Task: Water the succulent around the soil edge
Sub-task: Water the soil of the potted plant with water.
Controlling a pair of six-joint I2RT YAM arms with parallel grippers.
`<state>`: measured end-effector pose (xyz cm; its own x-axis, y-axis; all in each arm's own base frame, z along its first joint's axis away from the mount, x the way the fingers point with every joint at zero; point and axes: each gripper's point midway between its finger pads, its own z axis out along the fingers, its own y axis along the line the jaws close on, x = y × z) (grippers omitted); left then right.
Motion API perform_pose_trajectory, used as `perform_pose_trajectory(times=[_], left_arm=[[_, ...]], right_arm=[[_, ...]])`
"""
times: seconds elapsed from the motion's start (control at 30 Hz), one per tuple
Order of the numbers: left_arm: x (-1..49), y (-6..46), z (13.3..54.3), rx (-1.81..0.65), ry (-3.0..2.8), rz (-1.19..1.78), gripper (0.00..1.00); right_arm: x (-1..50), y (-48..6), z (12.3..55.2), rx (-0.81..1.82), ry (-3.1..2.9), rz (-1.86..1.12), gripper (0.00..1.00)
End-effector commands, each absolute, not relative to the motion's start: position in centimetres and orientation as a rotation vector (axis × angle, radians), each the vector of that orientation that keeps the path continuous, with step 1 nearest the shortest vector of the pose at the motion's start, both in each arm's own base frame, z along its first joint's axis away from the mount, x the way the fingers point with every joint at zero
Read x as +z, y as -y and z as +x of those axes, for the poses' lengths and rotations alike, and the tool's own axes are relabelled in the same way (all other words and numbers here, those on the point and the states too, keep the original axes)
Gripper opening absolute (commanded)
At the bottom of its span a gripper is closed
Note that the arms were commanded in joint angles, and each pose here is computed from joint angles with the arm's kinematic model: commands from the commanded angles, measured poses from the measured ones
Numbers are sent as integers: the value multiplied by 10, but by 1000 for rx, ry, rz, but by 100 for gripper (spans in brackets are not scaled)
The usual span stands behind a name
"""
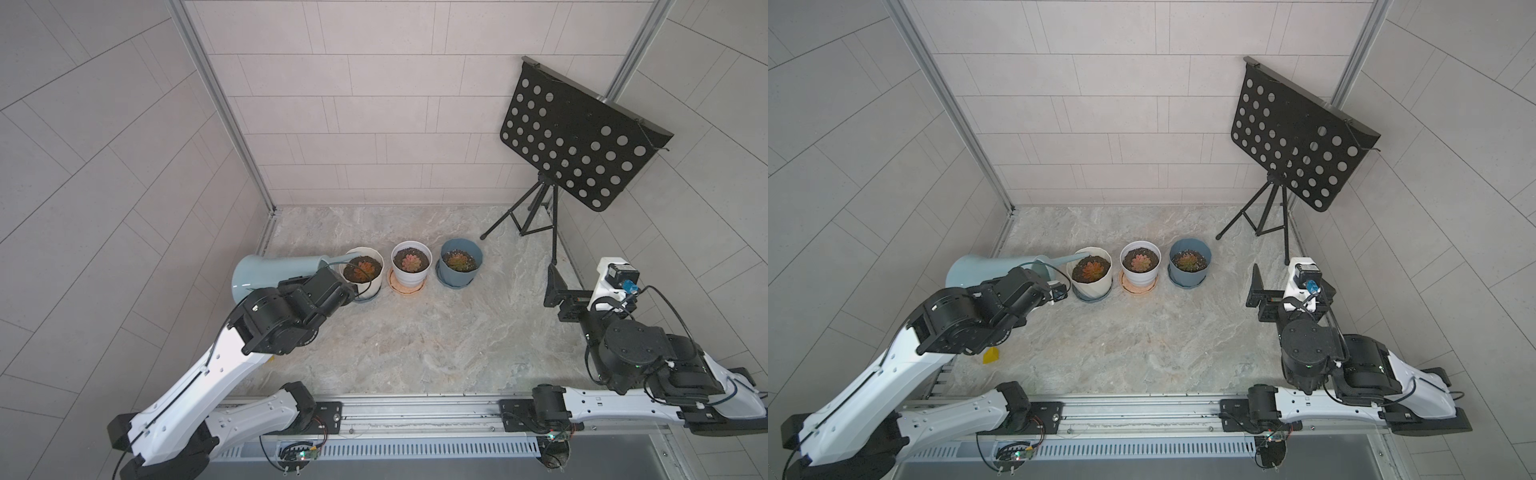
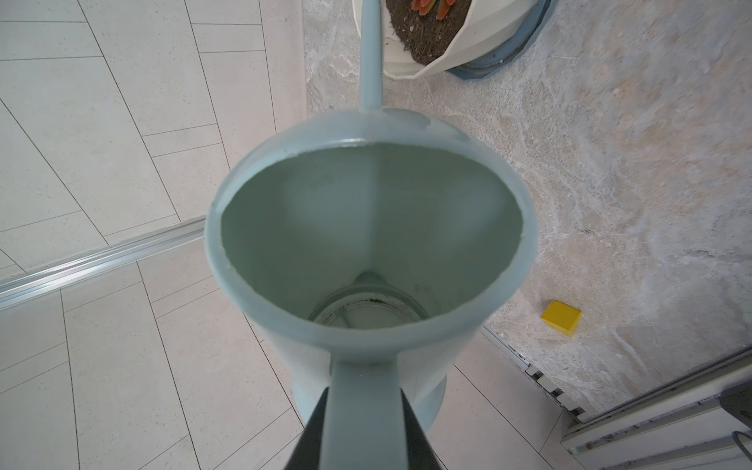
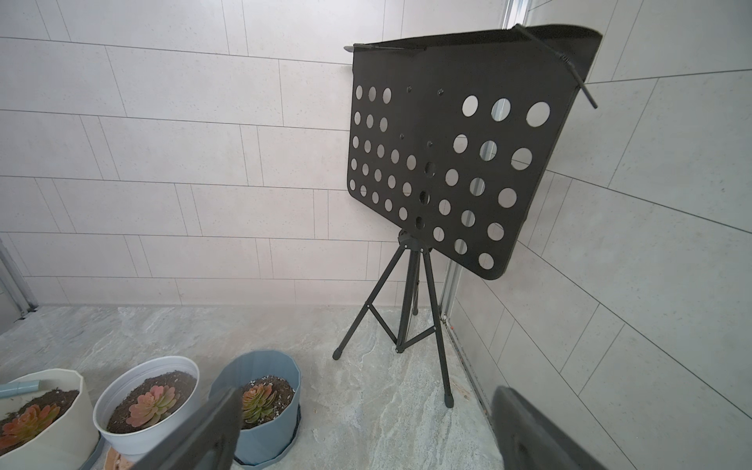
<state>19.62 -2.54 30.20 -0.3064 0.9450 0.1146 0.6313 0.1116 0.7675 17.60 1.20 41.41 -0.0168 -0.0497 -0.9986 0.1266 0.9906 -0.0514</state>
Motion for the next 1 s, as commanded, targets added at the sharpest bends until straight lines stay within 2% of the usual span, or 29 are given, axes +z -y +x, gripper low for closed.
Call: perform_pose_trajectory(times=[0.0,0.97], left_arm=[[307,10,191,1114,-1991,1490,0],[301,-17,166,1096,-1996,1437,0]], right_arm=[[416,-3,175,-166,-1575,76,100],[421,-8,176,-188,-1577,51,100]])
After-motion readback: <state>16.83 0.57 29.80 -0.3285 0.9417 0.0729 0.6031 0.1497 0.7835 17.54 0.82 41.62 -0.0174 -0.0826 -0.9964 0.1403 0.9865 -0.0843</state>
